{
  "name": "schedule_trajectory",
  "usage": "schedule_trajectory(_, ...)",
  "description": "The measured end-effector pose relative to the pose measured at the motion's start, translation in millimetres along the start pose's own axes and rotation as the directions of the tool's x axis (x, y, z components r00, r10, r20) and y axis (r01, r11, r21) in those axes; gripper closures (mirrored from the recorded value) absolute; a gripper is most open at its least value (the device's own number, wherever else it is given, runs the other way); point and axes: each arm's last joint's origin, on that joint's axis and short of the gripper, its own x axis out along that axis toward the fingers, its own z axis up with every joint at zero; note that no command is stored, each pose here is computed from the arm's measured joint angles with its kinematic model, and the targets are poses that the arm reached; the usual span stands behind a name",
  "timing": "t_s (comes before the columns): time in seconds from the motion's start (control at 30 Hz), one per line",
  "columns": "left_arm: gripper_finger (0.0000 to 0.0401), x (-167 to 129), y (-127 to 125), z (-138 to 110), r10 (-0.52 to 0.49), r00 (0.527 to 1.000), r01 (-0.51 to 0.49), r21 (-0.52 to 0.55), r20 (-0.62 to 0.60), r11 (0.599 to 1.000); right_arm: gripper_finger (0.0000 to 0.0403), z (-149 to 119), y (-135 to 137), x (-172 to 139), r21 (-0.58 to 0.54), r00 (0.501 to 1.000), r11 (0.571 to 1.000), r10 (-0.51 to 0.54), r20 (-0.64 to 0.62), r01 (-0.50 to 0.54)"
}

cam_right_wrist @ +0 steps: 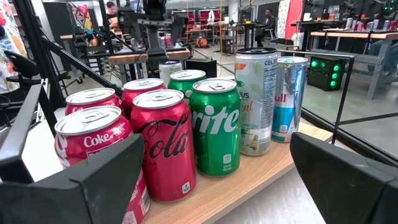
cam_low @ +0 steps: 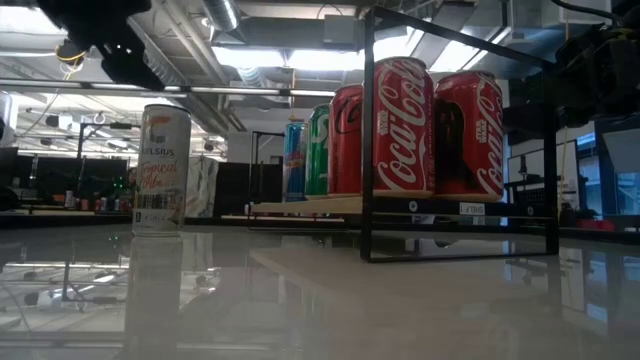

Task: Place canned beverage on shelf
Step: Put the white-yellow soda can on the shelf aligned with the other white-yellow soda can

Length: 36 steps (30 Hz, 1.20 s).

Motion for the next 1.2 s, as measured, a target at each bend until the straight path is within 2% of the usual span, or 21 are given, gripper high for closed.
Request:
schedule_trajectory(0.43,0.0005,10.6,8.1,-37.2,-0.028,0.984,0.032,-0.025,0.179,0.999,0.0004,0.0,0.0,0.0,0.000,1.000,1.000,0.000,0.000,0.000)
schedule_trajectory(1.0,0.0005,25.7,13.3,-59.6,0.013,0.997,-0.007,-0.079,0.078,0.997,0.0004,0.0,0.0,0.0,0.000,1.000,1.000,0.000,0.000,0.000)
schedule_trajectory(1.2,0.0005,40.9,15.8,-71.6,0.010,0.996,0.000,-0.112,0.091,0.994,0.0004,0.0,0.0,0.0,0.000,1.000,1.000,0.000,0.000,0.000)
